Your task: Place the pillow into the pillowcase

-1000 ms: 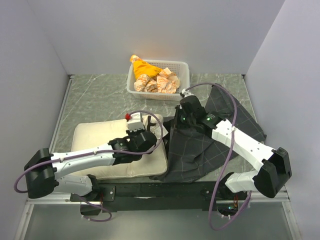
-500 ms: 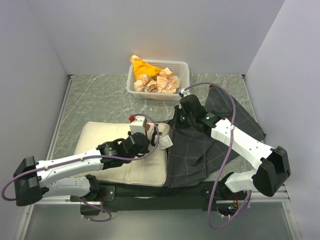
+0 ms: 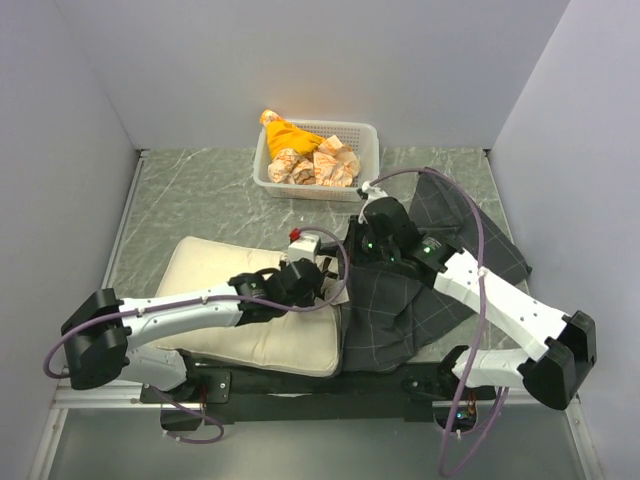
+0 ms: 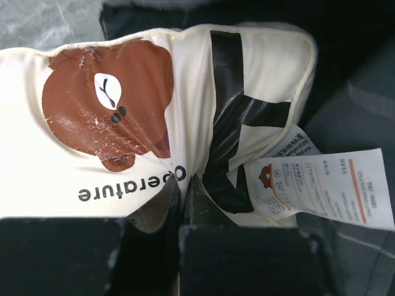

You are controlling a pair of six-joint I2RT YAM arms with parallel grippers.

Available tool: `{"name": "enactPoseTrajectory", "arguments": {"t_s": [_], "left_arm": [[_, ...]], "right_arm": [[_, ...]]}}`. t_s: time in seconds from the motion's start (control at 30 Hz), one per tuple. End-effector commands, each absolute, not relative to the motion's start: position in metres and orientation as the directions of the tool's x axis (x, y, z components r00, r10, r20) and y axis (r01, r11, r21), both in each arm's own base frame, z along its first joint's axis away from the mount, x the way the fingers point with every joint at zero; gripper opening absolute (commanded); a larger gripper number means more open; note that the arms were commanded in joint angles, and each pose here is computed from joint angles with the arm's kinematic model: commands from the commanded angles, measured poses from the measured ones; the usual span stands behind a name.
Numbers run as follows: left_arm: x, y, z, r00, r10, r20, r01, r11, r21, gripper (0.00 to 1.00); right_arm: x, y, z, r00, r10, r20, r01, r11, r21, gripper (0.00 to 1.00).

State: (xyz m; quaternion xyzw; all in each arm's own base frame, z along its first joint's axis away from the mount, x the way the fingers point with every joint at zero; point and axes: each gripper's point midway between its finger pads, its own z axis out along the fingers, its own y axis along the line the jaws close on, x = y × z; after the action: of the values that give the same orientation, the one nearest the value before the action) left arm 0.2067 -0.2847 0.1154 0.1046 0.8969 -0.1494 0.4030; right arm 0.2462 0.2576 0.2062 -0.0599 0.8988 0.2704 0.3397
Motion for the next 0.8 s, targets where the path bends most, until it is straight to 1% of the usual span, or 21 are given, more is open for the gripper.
{"name": "enactPoseTrajectory", "arguments": {"t_s": [0.0, 0.1, 0.2, 0.27, 0.33, 0.37, 0.4, 0.43, 0.5, 0.6, 0.67, 0.7, 0.73, 0.77], "left_arm": [[0.245, -0.304, 0.168, -0.611, -0.057, -0.789, 0.307, 0.902, -0.303, 0.01], [0.276, -0.298, 0.183, -0.611, -0.125, -0.782, 0.259, 0.901, -0.347, 0.01], [0.302, -0.299, 0.186, -0.621, -0.166, -0.766, 0.223, 0.899, -0.376, 0.01], [0.312, -0.305, 0.174, -0.644, -0.169, -0.746, 0.204, 0.902, -0.381, 0.01], [0.319, -0.318, 0.174, -0.653, -0.200, -0.731, 0.192, 0.889, -0.415, 0.01], [0.322, -0.323, 0.161, -0.668, -0.203, -0.716, 0.172, 0.894, -0.414, 0.01], [0.326, -0.324, 0.157, -0.665, -0.229, -0.711, 0.143, 0.895, -0.422, 0.01], [0.330, -0.328, 0.157, -0.657, -0.264, -0.707, 0.129, 0.884, -0.450, 0.01], [0.334, -0.328, 0.144, -0.660, -0.280, -0.697, 0.091, 0.892, -0.443, 0.01], [0.335, -0.320, 0.127, -0.659, -0.322, -0.680, 0.023, 0.895, -0.446, 0.01], [0.334, -0.321, 0.127, -0.657, -0.344, -0.671, 0.022, 0.881, -0.472, 0.02], [0.333, -0.322, 0.129, -0.655, -0.348, -0.671, 0.031, 0.875, -0.484, 0.03], [0.330, -0.324, 0.136, -0.655, -0.362, -0.663, 0.042, 0.859, -0.510, 0.06], [0.329, -0.321, 0.136, -0.651, -0.368, -0.664, 0.039, 0.858, -0.513, 0.12]], "right_arm": [[0.230, 0.265, 0.218, -0.733, 0.073, -0.676, -0.344, 0.818, 0.461, 0.00], [0.219, 0.269, 0.212, -0.744, 0.047, -0.666, -0.358, 0.813, 0.458, 0.00], [0.217, 0.269, 0.207, -0.750, 0.037, -0.660, -0.360, 0.815, 0.454, 0.00], [0.218, 0.271, 0.210, -0.747, 0.039, -0.663, -0.363, 0.813, 0.456, 0.00], [0.224, 0.278, 0.223, -0.737, 0.048, -0.674, -0.370, 0.805, 0.463, 0.00], [0.226, 0.281, 0.227, -0.735, 0.048, -0.676, -0.375, 0.801, 0.466, 0.00], [0.231, 0.288, 0.247, -0.719, 0.064, -0.692, -0.390, 0.787, 0.478, 0.00], [0.234, 0.289, 0.242, -0.731, 0.042, -0.681, -0.382, 0.803, 0.458, 0.00], [0.248, 0.291, 0.264, -0.702, 0.068, -0.709, -0.374, 0.813, 0.447, 0.00], [0.258, 0.290, 0.270, -0.698, 0.076, -0.712, -0.355, 0.827, 0.436, 0.00], [0.260, 0.291, 0.272, -0.689, 0.086, -0.720, -0.359, 0.822, 0.442, 0.07], [0.258, 0.290, 0.263, -0.698, 0.076, -0.712, -0.358, 0.825, 0.438, 0.20], [0.257, 0.288, 0.256, -0.706, 0.067, -0.705, -0.349, 0.833, 0.429, 0.26], [0.255, 0.286, 0.250, -0.711, 0.058, -0.700, -0.347, 0.838, 0.422, 0.29]]}}
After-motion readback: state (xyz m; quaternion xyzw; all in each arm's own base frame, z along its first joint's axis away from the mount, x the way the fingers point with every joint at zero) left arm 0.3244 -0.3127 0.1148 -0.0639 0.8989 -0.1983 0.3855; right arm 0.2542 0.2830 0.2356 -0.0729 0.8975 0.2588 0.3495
